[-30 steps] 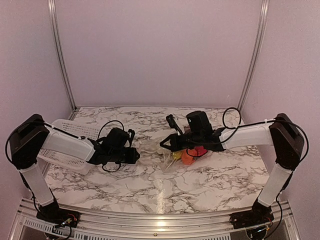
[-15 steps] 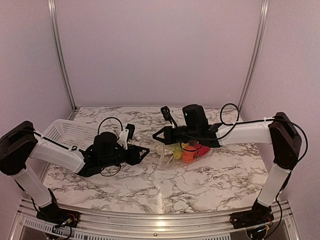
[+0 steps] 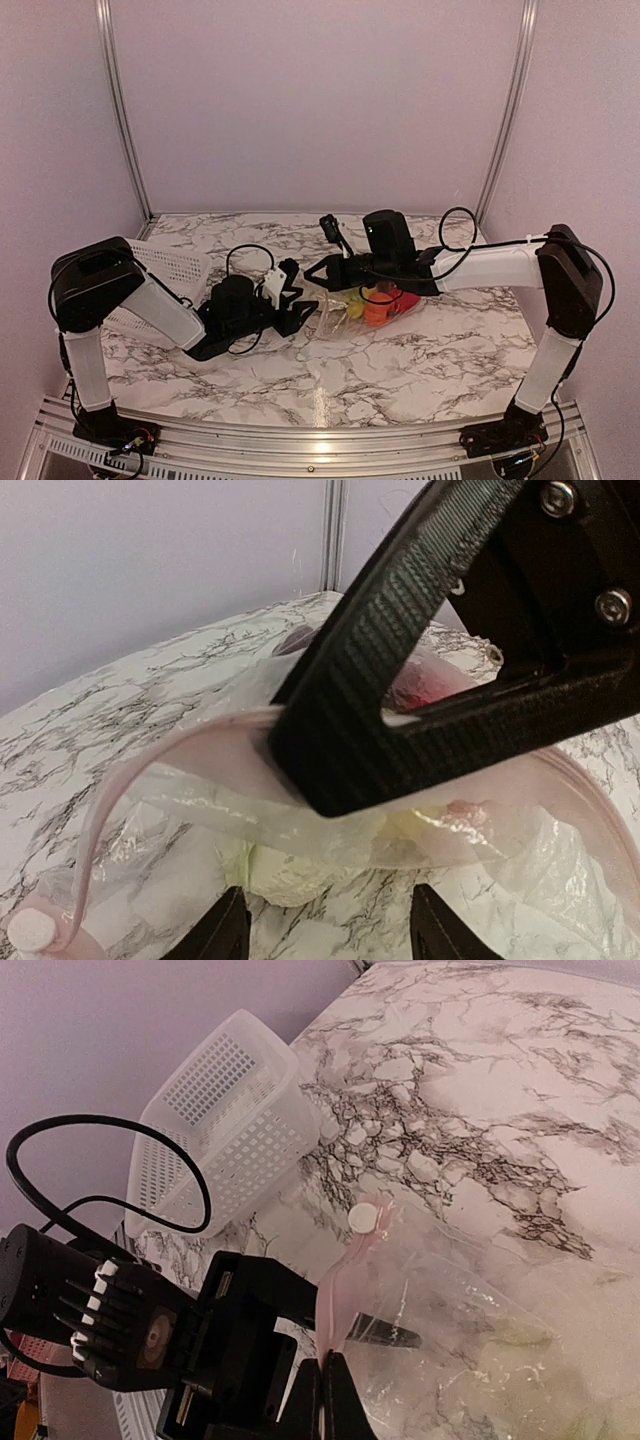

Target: Open the zip-top bag and remove the fake food

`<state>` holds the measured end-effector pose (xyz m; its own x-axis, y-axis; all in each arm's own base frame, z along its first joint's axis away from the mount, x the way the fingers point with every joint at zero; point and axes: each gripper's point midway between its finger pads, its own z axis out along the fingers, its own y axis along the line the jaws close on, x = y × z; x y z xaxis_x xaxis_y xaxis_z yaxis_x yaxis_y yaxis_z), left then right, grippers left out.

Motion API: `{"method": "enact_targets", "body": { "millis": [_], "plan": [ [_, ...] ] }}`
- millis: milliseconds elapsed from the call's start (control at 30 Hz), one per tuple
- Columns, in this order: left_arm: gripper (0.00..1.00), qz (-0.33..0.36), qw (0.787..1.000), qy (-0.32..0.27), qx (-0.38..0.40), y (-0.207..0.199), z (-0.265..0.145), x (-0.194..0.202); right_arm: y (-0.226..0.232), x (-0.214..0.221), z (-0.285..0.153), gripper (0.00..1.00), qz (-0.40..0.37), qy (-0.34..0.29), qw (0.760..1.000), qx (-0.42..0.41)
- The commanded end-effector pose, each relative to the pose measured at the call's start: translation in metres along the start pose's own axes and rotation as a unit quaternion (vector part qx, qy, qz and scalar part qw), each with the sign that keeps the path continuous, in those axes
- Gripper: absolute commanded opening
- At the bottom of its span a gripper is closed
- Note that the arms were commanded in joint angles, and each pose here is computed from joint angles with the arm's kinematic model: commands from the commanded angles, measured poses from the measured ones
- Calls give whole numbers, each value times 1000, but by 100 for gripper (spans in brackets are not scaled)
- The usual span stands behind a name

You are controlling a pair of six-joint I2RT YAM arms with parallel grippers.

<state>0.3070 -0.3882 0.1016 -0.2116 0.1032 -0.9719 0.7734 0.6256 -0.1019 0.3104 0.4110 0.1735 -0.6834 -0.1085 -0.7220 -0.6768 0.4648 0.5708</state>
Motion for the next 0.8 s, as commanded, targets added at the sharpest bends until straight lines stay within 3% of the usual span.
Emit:
{"method": "enact_targets", "body": {
  "millis": [0, 233, 767],
  "plan": [
    [58, 109, 994, -25, 1, -3, 15, -10, 20, -16, -5, 0, -15, -10, 1000, -17],
    [67, 174, 985, 6, 17, -6, 33, 3, 21, -16, -8, 0, -16, -8, 1000, -17],
    [67, 193, 978, 81, 13, -7, 56, 30, 15, -25, -21, 0, -7, -25, 1000, 6]
  ]
}}
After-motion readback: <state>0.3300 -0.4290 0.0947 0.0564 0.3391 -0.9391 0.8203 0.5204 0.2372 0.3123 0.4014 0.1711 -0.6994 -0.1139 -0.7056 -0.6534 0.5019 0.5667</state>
